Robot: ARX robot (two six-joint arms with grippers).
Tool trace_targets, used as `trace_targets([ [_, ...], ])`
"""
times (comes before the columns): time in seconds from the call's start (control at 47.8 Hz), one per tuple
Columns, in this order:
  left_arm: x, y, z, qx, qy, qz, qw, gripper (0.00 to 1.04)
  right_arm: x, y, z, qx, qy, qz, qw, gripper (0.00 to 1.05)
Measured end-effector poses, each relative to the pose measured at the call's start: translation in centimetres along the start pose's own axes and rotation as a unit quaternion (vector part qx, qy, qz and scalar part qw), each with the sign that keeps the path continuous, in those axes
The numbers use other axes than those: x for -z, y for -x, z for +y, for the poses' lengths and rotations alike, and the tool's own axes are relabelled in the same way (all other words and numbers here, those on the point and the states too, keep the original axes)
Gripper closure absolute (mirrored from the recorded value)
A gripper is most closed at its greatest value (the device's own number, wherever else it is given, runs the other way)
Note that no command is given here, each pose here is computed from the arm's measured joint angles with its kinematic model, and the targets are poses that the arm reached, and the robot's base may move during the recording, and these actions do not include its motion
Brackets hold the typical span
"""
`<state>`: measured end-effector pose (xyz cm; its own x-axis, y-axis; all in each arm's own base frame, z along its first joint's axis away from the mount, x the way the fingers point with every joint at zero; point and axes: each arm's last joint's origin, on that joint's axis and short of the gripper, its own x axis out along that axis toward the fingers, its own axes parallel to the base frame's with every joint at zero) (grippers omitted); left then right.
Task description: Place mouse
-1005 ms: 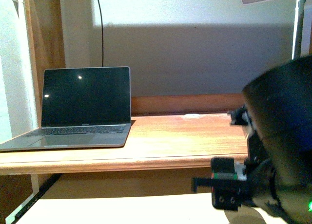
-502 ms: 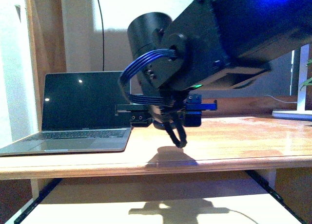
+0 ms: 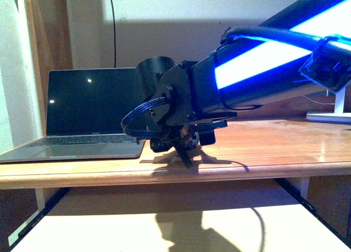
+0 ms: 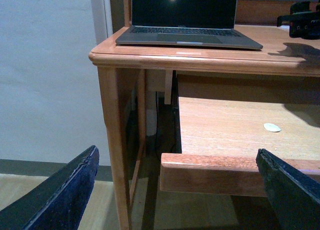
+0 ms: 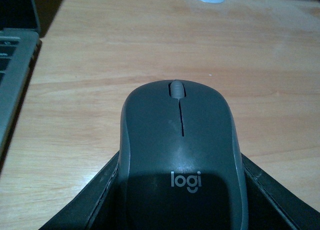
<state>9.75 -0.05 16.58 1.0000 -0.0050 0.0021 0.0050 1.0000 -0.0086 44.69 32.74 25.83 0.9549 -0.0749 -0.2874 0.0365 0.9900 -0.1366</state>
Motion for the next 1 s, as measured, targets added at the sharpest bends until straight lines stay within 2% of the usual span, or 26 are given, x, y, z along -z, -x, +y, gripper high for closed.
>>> trace_targets([
  [0.167, 0.0, 0.0, 0.0, 0.0, 0.0, 0.0, 1.0, 0.08, 0.6, -0.3, 0.4, -0.012, 0.006, 0.014, 1.0, 0.49],
  [0.419, 0.0, 0.0, 0.0, 0.0, 0.0, 0.0, 1.0, 0.08, 0.4, -0.2, 0.5, -0.021, -0.025, -0.004, 0.999, 0.1],
  [0.461, 0.0, 0.0, 0.0, 0.0, 0.0, 0.0, 1.0, 0.08, 0.4, -0.2, 0.3, -0.021, -0.031, -0.01, 0.999, 0.06],
  [0.544, 0.0, 0.0, 0.0, 0.0, 0.0, 0.0, 1.0, 0.08, 0.2, 0.0, -0.5, -0.025, -0.05, -0.028, 0.998, 0.08],
  [0.712, 0.0, 0.0, 0.0, 0.0, 0.0, 0.0, 1.0, 0.08, -1.7, 1.6, -4.3, -0.023, -0.087, -0.072, 0.993, 0.07],
  [0.775, 0.0, 0.0, 0.0, 0.0, 0.0, 0.0, 1.0, 0.08, -2.7, 2.9, -6.7, -0.018, -0.103, -0.098, 0.99, 0.07],
  [0.837, 0.0, 0.0, 0.0, 0.0, 0.0, 0.0, 1.0, 0.08, -3.6, 5.3, -10.6, -0.024, -0.123, -0.128, 0.984, 0.07],
  [0.879, 0.0, 0.0, 0.0, 0.0, 0.0, 0.0, 1.0, 0.08, -3.1, 7.0, -12.9, -0.038, -0.127, -0.135, 0.982, 0.07],
  [1.005, 0.0, 0.0, 0.0, 0.0, 0.0, 0.0, 1.0, 0.08, 0.2, 10.3, -16.3, -0.105, -0.122, -0.117, 0.98, 0.07],
])
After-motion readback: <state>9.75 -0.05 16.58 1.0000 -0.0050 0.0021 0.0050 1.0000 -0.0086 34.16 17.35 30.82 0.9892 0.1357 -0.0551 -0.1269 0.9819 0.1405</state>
